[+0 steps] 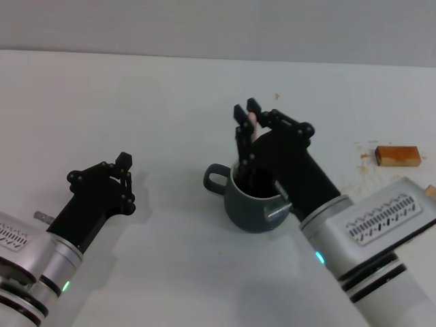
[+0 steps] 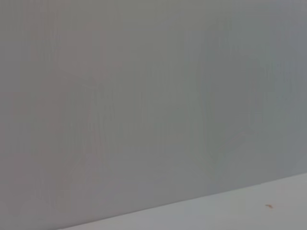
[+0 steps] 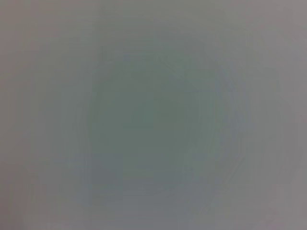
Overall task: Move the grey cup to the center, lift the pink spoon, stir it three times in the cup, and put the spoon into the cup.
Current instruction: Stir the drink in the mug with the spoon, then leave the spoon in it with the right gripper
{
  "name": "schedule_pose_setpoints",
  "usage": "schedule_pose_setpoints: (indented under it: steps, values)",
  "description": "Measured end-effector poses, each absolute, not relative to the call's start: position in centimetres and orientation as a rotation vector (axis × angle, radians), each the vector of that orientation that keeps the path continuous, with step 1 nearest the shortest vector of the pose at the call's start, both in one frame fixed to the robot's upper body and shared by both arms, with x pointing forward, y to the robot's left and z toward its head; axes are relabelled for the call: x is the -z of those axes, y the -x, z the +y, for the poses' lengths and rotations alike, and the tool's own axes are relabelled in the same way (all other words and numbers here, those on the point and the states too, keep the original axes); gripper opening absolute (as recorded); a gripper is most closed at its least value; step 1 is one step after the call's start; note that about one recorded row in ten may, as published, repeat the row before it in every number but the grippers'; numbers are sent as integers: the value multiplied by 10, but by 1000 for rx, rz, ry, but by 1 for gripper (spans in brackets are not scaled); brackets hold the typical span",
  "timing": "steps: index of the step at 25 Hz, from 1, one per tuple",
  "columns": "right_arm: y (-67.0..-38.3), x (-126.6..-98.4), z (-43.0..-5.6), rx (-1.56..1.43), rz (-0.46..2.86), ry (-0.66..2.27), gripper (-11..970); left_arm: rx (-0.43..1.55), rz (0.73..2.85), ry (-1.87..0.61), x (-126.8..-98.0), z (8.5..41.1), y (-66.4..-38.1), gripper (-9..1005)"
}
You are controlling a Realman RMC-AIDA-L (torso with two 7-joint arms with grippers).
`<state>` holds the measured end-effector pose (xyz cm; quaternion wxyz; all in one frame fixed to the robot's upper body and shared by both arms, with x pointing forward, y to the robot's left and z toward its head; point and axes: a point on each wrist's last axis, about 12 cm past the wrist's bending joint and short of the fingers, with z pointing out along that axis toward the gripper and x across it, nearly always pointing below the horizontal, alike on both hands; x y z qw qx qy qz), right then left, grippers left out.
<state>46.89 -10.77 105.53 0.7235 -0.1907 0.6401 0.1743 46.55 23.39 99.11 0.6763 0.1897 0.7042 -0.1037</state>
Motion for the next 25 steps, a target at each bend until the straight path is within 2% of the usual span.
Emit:
schedule_pose_setpoints:
  steps: [5, 10, 19, 25]
  values:
    - [-475, -1053, -122, -332, 1423, 388, 1, 236, 1578, -429, -992, 233, -467, -2]
    - [-464, -1048, -129, -319, 1455, 346, 0, 237, 1579, -438, -992, 232, -469, -2]
    - [-449, -1050, -109, -406, 1473, 395, 1, 242, 1581, -447, -992, 230, -470, -2]
    - [-461, -1051, -100, -416, 1459, 471, 0, 241, 1583, -445, -992, 230, -470, -2]
